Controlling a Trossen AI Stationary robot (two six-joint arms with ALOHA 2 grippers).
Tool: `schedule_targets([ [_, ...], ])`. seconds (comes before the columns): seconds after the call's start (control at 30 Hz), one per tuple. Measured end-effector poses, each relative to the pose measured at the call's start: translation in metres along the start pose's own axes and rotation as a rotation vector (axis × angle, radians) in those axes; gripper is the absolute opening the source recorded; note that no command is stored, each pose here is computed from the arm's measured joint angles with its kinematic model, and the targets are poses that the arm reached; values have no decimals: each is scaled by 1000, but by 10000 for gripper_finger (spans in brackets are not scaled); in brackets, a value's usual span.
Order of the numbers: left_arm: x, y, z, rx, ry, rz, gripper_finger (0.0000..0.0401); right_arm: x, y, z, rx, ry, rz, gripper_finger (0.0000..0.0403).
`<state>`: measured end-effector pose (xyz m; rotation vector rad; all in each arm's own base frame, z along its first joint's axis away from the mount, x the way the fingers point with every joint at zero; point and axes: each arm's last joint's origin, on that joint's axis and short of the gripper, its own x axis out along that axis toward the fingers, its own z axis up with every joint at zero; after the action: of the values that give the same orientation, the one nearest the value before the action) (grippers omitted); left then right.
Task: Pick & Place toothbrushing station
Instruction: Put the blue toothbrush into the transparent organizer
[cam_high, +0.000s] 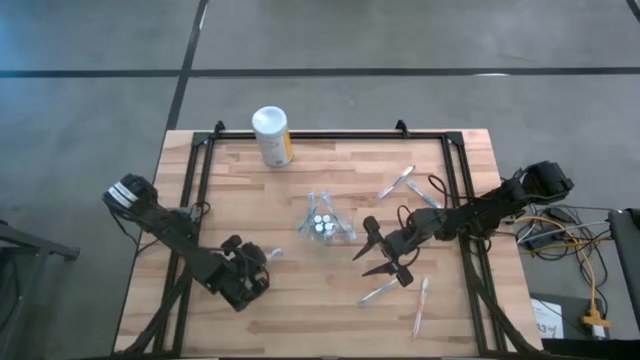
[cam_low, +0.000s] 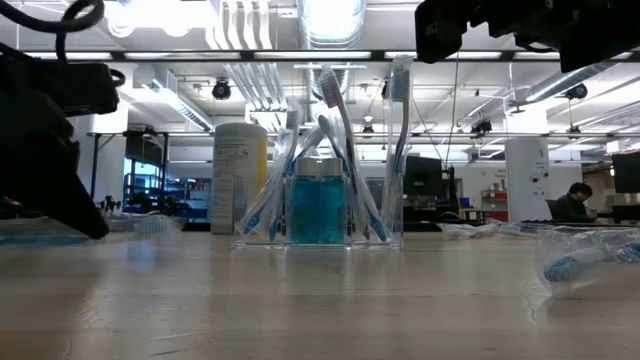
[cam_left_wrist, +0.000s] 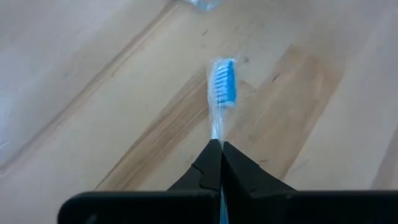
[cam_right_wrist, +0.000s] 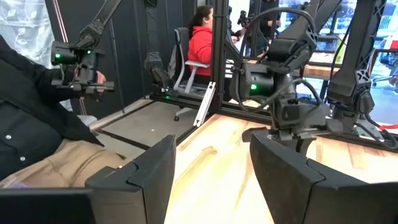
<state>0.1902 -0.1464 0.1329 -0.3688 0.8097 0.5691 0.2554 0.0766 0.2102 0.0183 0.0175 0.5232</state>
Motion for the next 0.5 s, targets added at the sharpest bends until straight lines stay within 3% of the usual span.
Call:
schedule_targets([
  [0.5,-36,-32,17,112,-228,-92,0,0,0,0,5,-1,0,203],
])
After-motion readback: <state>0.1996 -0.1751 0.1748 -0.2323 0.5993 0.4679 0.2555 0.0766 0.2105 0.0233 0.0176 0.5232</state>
